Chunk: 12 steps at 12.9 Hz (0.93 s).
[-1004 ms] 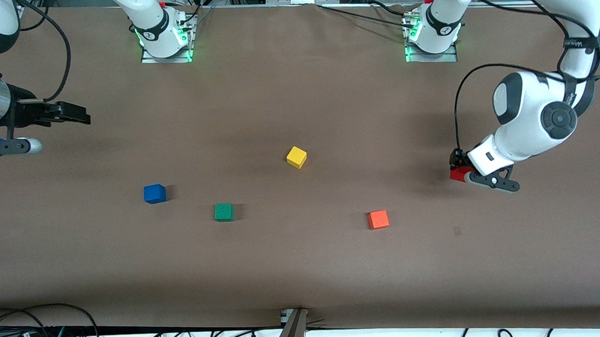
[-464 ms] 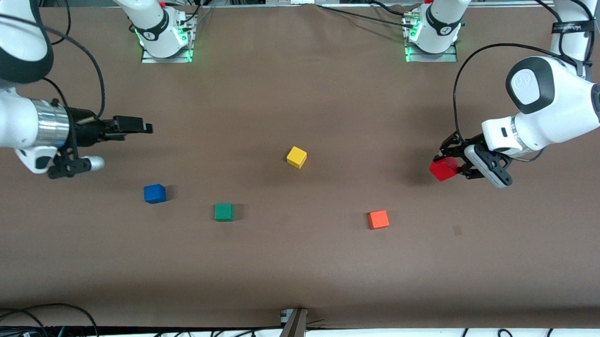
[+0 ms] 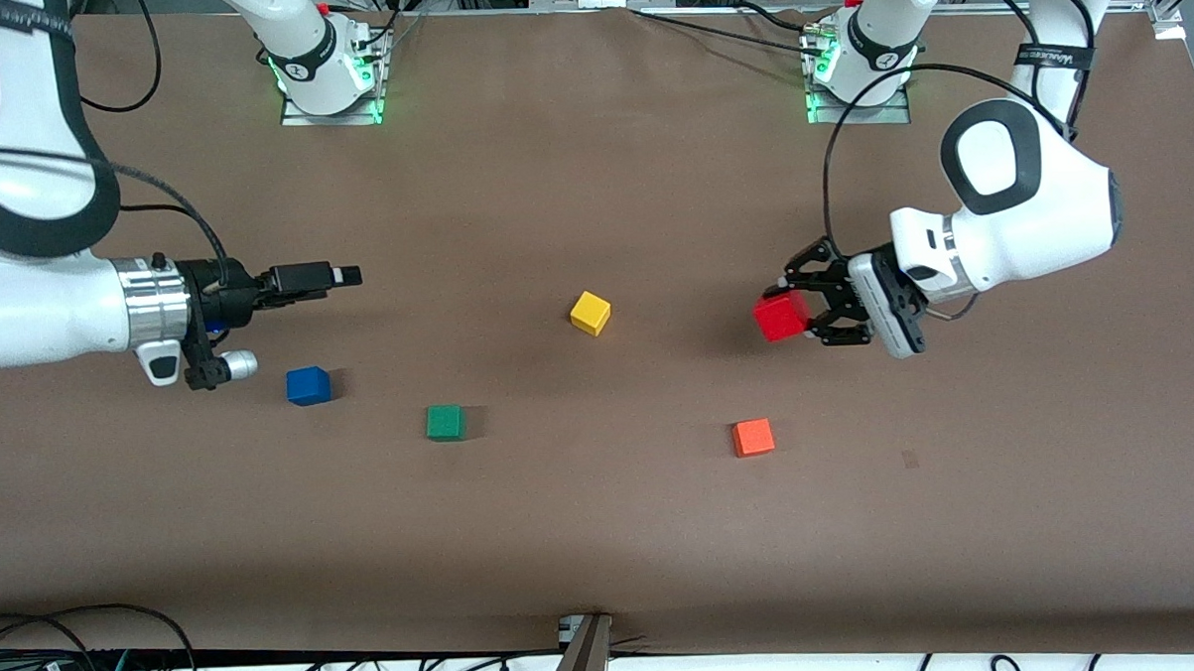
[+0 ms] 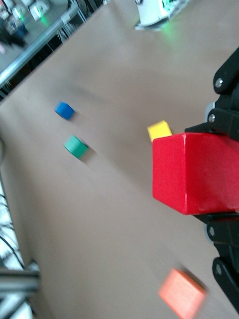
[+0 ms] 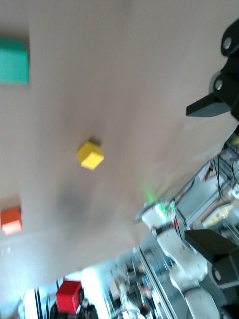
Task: Pass red block to right arm, stack on blue
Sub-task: 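Lift the red cube with the left gripper while the right gripper approaches, then carry the red cube toward the right gripper and align both grippers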
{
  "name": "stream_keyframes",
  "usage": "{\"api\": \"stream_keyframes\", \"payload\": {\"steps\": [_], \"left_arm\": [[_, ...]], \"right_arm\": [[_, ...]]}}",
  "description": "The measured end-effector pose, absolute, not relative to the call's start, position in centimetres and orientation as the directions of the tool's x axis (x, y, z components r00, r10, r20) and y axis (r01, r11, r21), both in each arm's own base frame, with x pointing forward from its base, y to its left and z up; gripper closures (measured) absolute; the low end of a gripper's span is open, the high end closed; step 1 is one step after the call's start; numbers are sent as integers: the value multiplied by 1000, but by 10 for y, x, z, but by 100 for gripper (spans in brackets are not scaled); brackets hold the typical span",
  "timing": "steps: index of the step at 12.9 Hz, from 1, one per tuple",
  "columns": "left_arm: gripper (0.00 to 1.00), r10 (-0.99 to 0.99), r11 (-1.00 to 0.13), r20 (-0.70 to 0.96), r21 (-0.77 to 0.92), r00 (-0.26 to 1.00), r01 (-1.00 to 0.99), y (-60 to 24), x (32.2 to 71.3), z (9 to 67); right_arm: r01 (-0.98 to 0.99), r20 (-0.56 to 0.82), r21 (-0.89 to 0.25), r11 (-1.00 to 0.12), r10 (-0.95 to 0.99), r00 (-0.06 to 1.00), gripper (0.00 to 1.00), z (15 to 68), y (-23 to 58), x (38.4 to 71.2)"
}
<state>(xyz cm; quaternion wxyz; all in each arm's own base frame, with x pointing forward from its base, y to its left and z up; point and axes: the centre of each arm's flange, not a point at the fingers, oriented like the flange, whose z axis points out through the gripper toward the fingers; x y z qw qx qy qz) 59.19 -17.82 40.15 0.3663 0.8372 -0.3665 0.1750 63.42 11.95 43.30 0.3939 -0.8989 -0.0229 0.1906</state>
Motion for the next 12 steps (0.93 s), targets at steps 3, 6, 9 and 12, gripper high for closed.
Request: {"api": "stream_keyframes", "payload": {"steps": [3, 6, 9, 12], "left_arm": [[44, -462, -369, 656, 470, 597, -802, -222, 604, 437], [44, -386, -245, 779, 429, 494, -869, -255, 606, 450], [44, -335, -182, 835, 396, 435, -900, -271, 613, 430], [44, -323, -146, 846, 399, 425, -905, -292, 621, 415]], "right_arm": [[-173, -343, -800, -575, 201, 917, 0, 397, 126, 645], [-217, -344, -862, -459, 213, 915, 0, 367, 136, 653], [-238, -319, -913, -332, 217, 923, 0, 352, 147, 659], [-257, -301, -943, -213, 210, 930, 0, 355, 163, 664]]}}
